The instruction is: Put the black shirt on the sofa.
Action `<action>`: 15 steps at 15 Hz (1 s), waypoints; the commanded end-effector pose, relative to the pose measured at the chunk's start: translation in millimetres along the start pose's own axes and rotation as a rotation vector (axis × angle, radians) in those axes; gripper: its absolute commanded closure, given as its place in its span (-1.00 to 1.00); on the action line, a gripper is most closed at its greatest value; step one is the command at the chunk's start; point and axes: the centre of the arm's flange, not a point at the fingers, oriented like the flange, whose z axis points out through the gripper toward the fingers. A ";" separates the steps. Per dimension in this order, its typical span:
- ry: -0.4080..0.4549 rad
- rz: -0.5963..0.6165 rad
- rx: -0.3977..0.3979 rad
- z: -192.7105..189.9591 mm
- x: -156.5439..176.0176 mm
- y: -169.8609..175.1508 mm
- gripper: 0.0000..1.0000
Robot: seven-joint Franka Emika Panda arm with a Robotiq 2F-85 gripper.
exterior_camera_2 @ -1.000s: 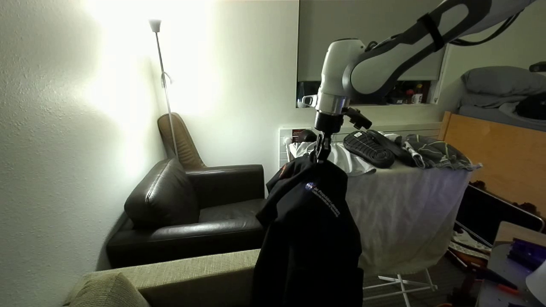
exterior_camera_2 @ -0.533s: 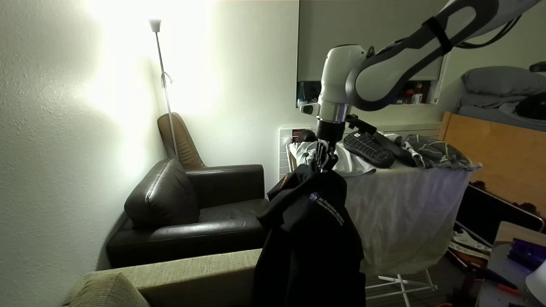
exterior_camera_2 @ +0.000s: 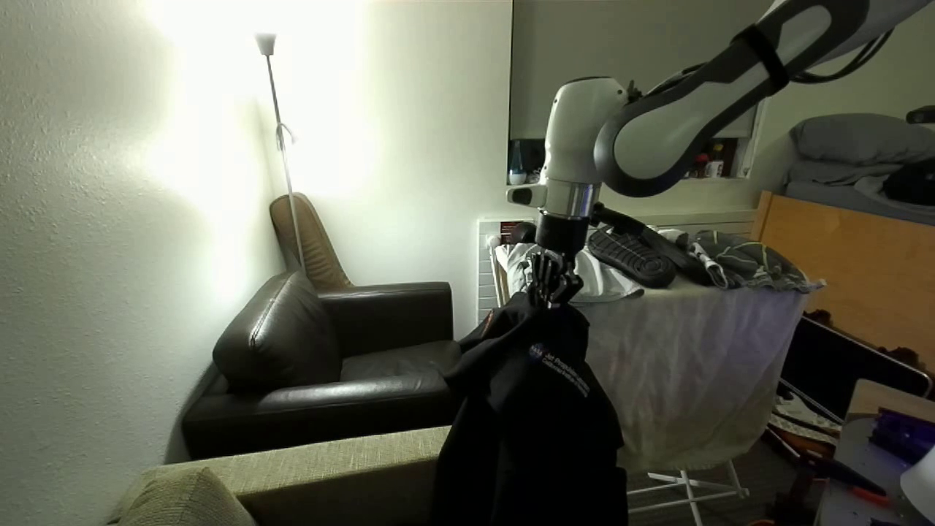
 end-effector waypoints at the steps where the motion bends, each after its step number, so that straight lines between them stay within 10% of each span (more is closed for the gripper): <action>1: 0.019 -0.093 0.022 -8.3 9.8 -29.2 0.96; 15: 0.108 -0.197 0.011 -28.2 69.9 -80.6 0.96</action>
